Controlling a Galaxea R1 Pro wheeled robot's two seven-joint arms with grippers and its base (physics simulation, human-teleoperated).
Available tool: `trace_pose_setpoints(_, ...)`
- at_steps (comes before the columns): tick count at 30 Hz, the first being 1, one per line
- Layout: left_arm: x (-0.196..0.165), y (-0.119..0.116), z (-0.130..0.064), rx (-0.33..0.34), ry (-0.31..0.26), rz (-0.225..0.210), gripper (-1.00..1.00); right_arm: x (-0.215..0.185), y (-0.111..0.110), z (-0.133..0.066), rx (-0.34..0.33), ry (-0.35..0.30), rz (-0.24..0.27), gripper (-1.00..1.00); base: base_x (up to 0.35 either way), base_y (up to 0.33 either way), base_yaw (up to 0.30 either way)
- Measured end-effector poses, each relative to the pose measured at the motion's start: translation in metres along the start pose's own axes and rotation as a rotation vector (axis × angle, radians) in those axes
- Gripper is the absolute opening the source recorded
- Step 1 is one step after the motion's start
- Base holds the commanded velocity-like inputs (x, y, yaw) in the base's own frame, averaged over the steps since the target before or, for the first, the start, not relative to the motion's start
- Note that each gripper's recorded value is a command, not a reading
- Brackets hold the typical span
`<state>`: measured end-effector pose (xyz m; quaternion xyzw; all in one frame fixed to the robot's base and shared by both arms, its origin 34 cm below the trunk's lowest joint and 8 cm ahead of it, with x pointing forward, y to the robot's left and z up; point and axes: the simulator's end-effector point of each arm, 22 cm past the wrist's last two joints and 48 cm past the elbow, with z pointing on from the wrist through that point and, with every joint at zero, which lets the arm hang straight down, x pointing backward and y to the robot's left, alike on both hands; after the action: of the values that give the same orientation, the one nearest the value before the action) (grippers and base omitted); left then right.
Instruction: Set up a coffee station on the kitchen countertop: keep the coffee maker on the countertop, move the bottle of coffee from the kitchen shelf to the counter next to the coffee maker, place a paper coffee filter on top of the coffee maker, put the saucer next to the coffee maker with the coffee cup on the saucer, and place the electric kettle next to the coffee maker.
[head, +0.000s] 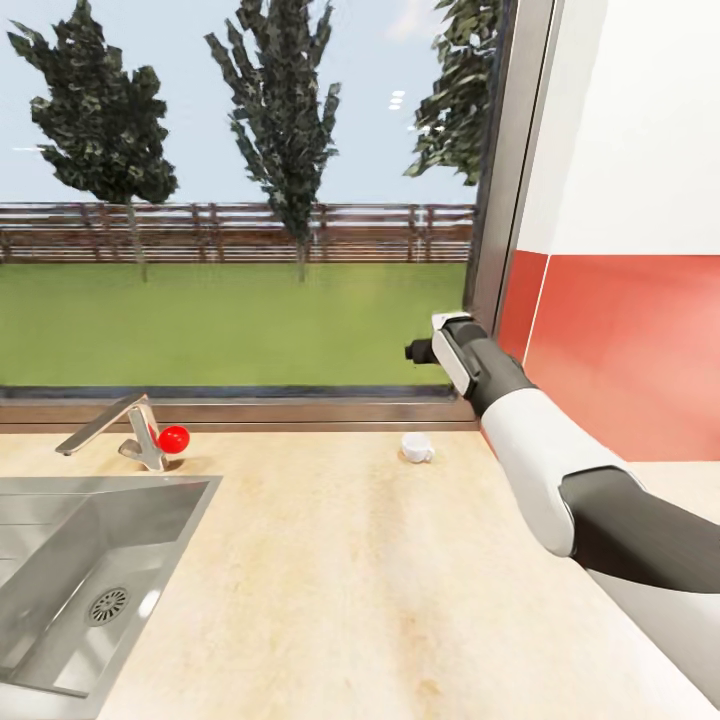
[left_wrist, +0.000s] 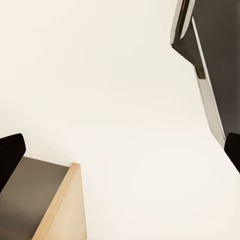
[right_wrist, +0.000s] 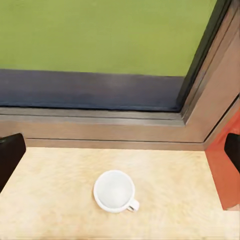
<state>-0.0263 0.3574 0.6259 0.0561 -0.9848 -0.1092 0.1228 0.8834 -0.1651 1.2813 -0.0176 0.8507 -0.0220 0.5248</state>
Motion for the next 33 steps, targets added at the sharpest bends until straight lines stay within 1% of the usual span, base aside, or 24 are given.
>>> trace_pose_setpoints(4,0.000,0.000,0.000,0.001,0.000,0.000,1.00,0.015,0.002,0.006,0.000,0.035,-0.005,1.00,0.000,0.000,0.000)
trace_pose_setpoints(7,0.001,-0.001,0.000,0.001,0.001,0.000,1.00,0.039,0.001,0.014,0.006,0.091,-0.010,1.00,0.000,0.000,0.000)
trace_pose_setpoints(13,0.001,-0.002,0.000,0.002,0.001,0.001,1.00,0.049,-0.004,0.018,0.017,0.116,-0.013,1.00,0.000,0.000,0.000)
trace_pose_setpoints(17,0.007,-0.001,0.000,0.002,0.009,0.003,1.00,0.067,-0.010,0.024,0.027,0.155,-0.015,1.00,0.000,0.000,0.000)
trace_pose_setpoints(20,0.014,0.000,0.000,0.000,0.017,0.005,1.00,0.089,-0.021,0.033,0.041,0.192,0.007,1.00,0.000,0.000,0.000)
trace_pose_setpoints(29,0.017,0.001,0.000,-0.002,0.021,0.006,1.00,0.101,-0.023,0.035,0.043,0.216,0.015,1.00,0.002,0.000,0.000)
trace_pose_setpoints(33,0.027,0.004,0.001,-0.006,0.036,0.009,1.00,0.107,-0.023,0.036,0.044,0.230,0.014,1.00,0.114,0.000,0.000)
